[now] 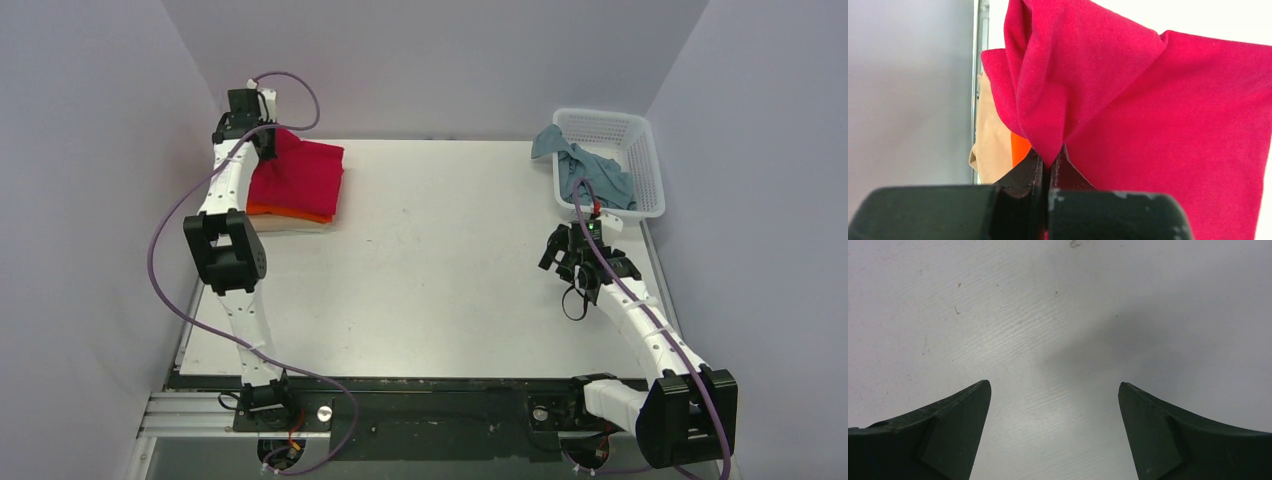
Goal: Fold and stack the t-shirts
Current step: Put the neatly folded tshirt into the corner of the board with the left arm
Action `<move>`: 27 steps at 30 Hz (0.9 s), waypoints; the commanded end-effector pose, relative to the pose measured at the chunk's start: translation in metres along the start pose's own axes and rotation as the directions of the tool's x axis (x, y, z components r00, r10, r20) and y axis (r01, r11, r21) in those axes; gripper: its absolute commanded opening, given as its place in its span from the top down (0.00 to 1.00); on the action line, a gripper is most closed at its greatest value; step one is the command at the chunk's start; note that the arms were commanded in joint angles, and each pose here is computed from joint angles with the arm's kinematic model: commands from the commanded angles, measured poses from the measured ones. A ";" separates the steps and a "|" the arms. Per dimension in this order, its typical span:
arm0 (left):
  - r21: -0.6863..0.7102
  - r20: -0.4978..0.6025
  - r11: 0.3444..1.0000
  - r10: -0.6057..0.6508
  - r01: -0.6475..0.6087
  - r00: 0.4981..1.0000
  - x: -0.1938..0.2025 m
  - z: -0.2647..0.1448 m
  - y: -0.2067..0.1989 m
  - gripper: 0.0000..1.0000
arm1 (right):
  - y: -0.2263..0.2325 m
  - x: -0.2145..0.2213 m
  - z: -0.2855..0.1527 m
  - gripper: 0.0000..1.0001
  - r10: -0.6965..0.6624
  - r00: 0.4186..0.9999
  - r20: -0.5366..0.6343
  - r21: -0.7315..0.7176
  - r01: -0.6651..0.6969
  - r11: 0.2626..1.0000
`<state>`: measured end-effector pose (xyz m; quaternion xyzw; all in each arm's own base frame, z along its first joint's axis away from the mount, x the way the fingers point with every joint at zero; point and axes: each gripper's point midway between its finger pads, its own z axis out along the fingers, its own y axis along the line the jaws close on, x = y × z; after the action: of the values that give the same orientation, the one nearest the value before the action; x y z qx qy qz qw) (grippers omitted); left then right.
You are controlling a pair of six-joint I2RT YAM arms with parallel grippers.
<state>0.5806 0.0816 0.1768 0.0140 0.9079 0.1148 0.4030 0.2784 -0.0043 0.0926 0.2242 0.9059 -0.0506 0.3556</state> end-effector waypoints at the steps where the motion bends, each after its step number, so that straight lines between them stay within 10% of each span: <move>1: 0.012 0.072 0.997 -0.077 0.077 0.994 -0.018 0.005 0.022 1.00 | -0.001 -0.010 -0.002 0.06 0.019 1.000 0.005 0.024 -0.019 1.000; 8: 0.061 0.016 0.988 -0.144 0.142 0.990 0.008 0.027 0.032 1.00 | 0.002 -0.012 -0.003 0.07 0.025 1.000 -0.003 0.020 -0.025 1.000; 12: 0.010 0.006 0.981 -0.195 0.195 0.981 0.009 0.030 0.043 0.23 | 0.004 -0.014 -0.003 0.07 0.027 1.000 -0.007 0.018 -0.027 0.999; 19: -0.301 0.178 0.862 -0.369 0.408 0.912 -0.038 -0.037 0.112 0.16 | 0.000 -0.026 -0.016 0.06 0.056 0.998 0.040 0.022 -0.057 0.998; 27: -0.144 0.223 0.817 -0.524 0.559 0.822 -0.050 -0.148 0.084 0.13 | -0.007 -0.033 -0.047 0.01 0.121 0.987 0.108 -0.026 -0.119 0.993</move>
<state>0.5490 0.1579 0.2475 -0.2377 0.8541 0.1425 0.4402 0.2767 -0.0040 0.1272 0.2496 0.8867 -0.0325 0.3878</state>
